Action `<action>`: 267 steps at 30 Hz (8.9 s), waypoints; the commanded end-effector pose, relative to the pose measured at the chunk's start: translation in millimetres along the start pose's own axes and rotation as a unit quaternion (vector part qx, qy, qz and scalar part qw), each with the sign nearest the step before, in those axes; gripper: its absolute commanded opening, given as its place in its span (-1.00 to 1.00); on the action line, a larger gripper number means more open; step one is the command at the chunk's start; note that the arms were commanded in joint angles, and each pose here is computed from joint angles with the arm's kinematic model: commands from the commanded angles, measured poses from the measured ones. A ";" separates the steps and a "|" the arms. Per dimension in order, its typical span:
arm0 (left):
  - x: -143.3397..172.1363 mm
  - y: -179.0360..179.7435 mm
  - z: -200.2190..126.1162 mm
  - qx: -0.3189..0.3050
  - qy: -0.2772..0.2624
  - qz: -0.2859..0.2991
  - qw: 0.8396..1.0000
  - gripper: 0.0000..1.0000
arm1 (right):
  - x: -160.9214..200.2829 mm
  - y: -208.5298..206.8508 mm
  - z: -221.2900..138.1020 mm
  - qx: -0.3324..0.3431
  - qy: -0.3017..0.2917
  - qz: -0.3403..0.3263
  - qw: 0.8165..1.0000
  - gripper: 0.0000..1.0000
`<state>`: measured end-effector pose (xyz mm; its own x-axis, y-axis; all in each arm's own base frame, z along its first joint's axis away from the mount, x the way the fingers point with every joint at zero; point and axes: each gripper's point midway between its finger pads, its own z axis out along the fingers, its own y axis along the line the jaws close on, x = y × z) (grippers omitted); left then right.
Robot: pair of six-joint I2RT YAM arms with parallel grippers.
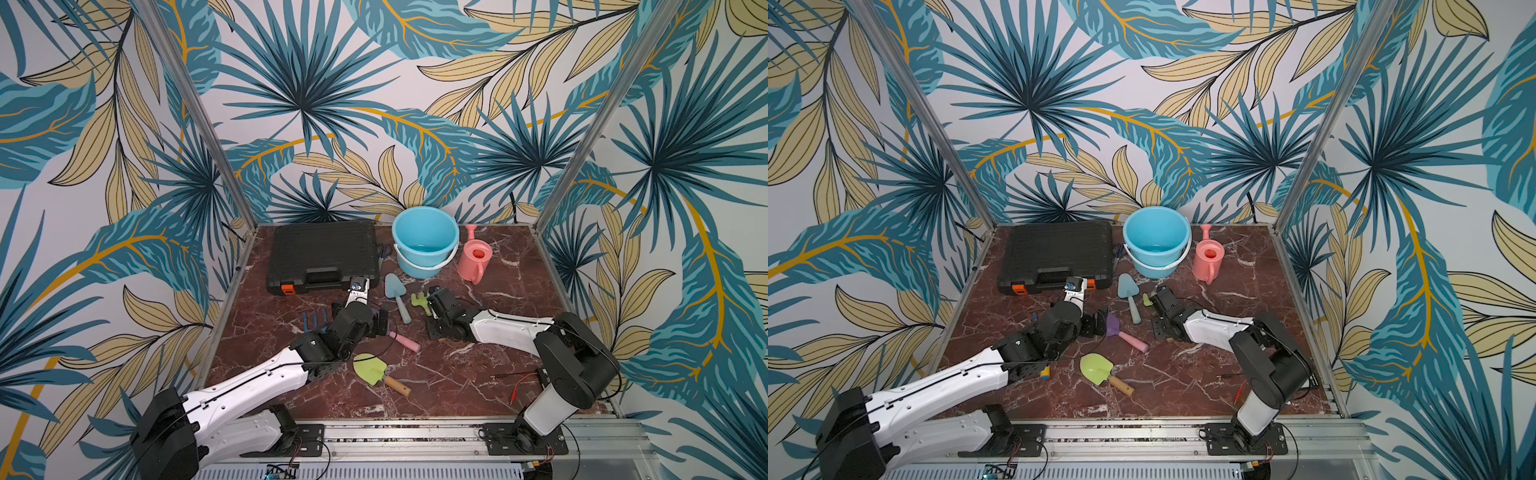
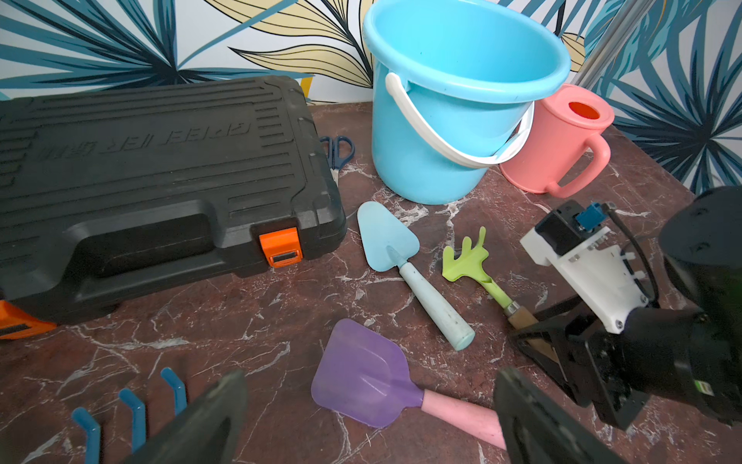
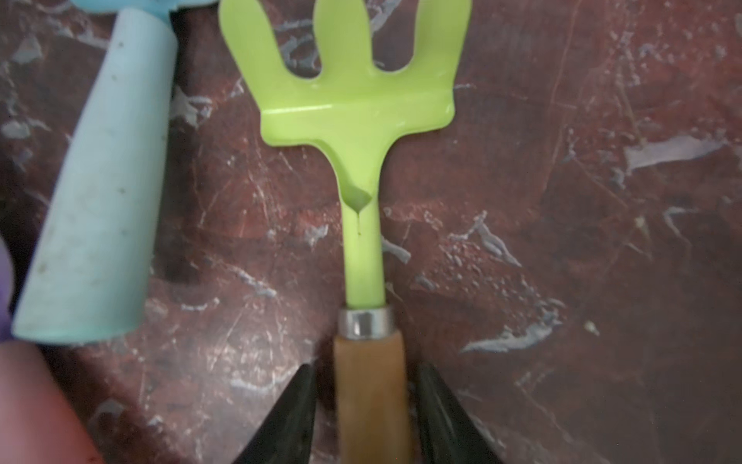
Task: Organize the gardening tools
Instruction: Pick up the gardening tool from the center of the board, then place the gardening tool in the container, then pick up the gardening tool from the center of the board, then place the gardening tool in the container.
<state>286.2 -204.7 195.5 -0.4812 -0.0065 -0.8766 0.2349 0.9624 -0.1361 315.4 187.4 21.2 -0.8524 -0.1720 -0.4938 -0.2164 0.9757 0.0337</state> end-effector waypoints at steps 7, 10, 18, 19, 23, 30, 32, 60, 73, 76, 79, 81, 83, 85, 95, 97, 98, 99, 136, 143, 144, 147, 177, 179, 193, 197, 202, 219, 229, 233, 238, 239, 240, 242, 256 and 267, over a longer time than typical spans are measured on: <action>-5.3 2.3 -2.7 0.008 -0.032 0.000 0.999 1.00 | 14.1 10.4 -14.0 -0.022 0.003 -0.018 1.000 -0.99; -6.6 3.0 -1.6 0.004 -0.036 -0.011 0.999 1.00 | 4.4 21.3 -32.5 -0.042 -0.023 -0.025 0.999 -1.00; -28.2 -34.6 -7.0 0.092 -0.033 -0.041 0.994 1.00 | -16.2 49.6 -83.0 -0.091 -0.123 -0.061 0.986 -1.00; -31.4 -44.9 -7.9 0.118 -0.033 -0.052 0.991 0.98 | -14.6 51.7 -86.0 -0.096 -0.131 -0.066 0.985 -1.00; -46.2 -72.6 -8.0 0.181 -0.042 -0.078 0.979 0.82 | -14.4 57.4 -98.5 -0.108 -0.153 -0.076 0.979 -1.00; -43.5 -92.6 22.8 0.191 -0.015 -0.120 0.974 0.52 | -12.1 59.3 -115.3 -0.117 -0.181 -0.073 0.974 -1.00; -41.5 -101.9 26.7 0.212 -0.007 -0.135 0.968 0.45 | -13.3 58.0 -120.2 -0.121 -0.191 -0.068 0.972 -1.00; -13.9 -108.1 59.1 0.285 0.037 -0.282 0.915 -0.01 | -17.2 46.6 -132.9 -0.114 -0.224 -0.043 0.967 -1.00; -21.8 -125.6 72.8 0.318 0.040 -0.309 0.896 -0.45 | -17.1 49.5 -139.2 -0.130 -0.234 -0.046 0.962 -1.00; -22.3 -125.1 73.4 0.317 0.039 -0.307 0.897 -0.69 | -16.9 49.3 -139.1 -0.131 -0.233 -0.045 0.963 -1.00; -27.1 -123.7 70.7 0.312 0.033 -0.296 0.902 -0.96 | -16.6 49.3 -138.9 -0.130 -0.232 -0.044 0.963 -0.98; -30.7 -122.0 68.8 0.304 0.031 -0.280 0.910 -1.00 | -16.9 47.5 -139.0 -0.126 -0.233 -0.042 0.963 -0.78; -36.4 -119.5 65.8 0.295 0.029 -0.261 0.919 -1.00 | -18.0 44.8 -140.4 -0.121 -0.237 -0.037 0.963 -0.11; -47.1 -116.0 59.3 0.286 0.018 -0.240 0.928 -1.00 | -19.3 39.3 -142.3 -0.109 -0.241 -0.028 0.964 0.40; -153.5 -75.6 26.0 0.164 -0.113 -0.115 0.973 -1.00 | -24.3 -3.9 -168.4 -0.044 -0.298 0.037 0.953 0.99; -180.2 -72.5 24.1 0.158 -0.146 -0.109 0.971 -1.00 | -24.1 -7.4 -170.9 -0.039 -0.302 0.042 0.952 0.99; -195.2 -72.2 24.1 0.158 -0.162 -0.108 0.968 -1.00 | -24.1 -8.7 -171.8 -0.037 -0.303 0.043 0.951 0.99; -205.0 -71.6 26.5 0.157 -0.172 -0.106 0.967 -1.00 | -24.0 -9.8 -172.0 -0.035 -0.304 0.045 0.951 0.99; -237.4 -112.9 258.4 0.288 -0.163 -0.111 0.937 0.40 | -25.4 -1.2 -157.1 -0.029 -0.280 0.029 0.959 0.99; -267.2 -102.4 209.6 0.279 -0.183 -0.107 0.936 0.82 | -25.1 -0.2 -155.8 -0.029 -0.279 0.025 0.960 0.99; -272.2 -101.7 198.5 0.280 -0.186 -0.108 0.936 0.98 | -24.9 0.7 -154.9 -0.030 -0.277 0.023 0.960 0.99; -269.7 -95.5 176.3 0.274 -0.176 -0.116 0.938 1.00 | -23.6 8.3 -150.1 -0.042 -0.265 0.012 0.963 0.99; -60.8 59.9 -6.2 0.014 -0.117 -0.134 0.984 1.00 | -53.7 87.8 -12.5 0.011 -0.077 -0.083 0.994 0.23; -55.4 60.2 -4.4 0.016 -0.112 -0.127 0.985 1.00 | -46.1 81.6 0.0 0.037 -0.053 -0.087 0.994 0.19; -40.6 52.4 5.4 0.033 -0.081 -0.131 0.988 1.00 | -41.0 88.1 18.0 0.028 -0.053 -0.104 0.993 -0.64; -40.0 54.7 7.5 0.029 -0.088 -0.142 0.986 1.00 | -44.4 88.1 3.6 0.014 -0.068 -0.101 0.992 -0.89; -44.6 40.9 8.3 0.069 -0.092 -0.150 0.982 1.00 | -48.8 92.7 -25.1 -0.025 -0.101 -0.092 0.990 -0.93; -55.9 -13.3 52.5 0.181 -0.013 -0.220 0.959 0.53 | -35.4 101.3 -116.0 -0.104 -0.213 -0.112 0.965 -0.97; -51.9 -23.5 85.9 0.197 0.014 -0.256 0.946 0.01 | -36.6 101.0 -126.3 -0.110 -0.230 -0.111 0.961 -0.97; -51.5 -23.2 88.7 0.196 0.013 -0.253 0.947 -0.40 | -37.1 102.2 -130.3 -0.119 -0.236 -0.107 0.958 -0.97; -59.3 -25.0 85.3 0.197 0.007 -0.235 0.952 -0.98 | -37.2 101.0 -132.7 -0.121 -0.241 -0.106 0.957 -0.70; -63.9 -25.3 82.9 0.197 0.005 -0.228 0.954 -1.00 | -37.7 100.7 -133.6 -0.120 -0.242 -0.106 0.957 -0.53; -69.2 -26.0 79.7 0.198 0.001 -0.219 0.956 -1.00 | -38.9 99.5 -134.9 -0.118 -0.244 -0.103 0.957 -0.26; -84.6 -27.2 69.2 0.200 -0.016 -0.197 0.959 -1.00 | -40.5 94.3 -137.2 -0.109 -0.250 -0.097 0.957 -0.02; -242.5 -11.7 16.3 0.098 -0.244 -0.038 0.964 -1.00 | -56.0 12.6 -182.2 0.034 -0.344 0.008 0.938 0.99; -328.8 -42.9 70.4 0.072 -0.337 0.061 0.937 -1.00 | -56.3 -21.4 -200.7 0.105 -0.371 0.039 0.922 0.99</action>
<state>481.9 -253.8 443.3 0.0801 -0.1685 -0.9824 0.3891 0.9127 -0.1248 274.9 166.5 228.1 -0.2901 -0.0203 -0.9568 -0.0763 0.9971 0.0020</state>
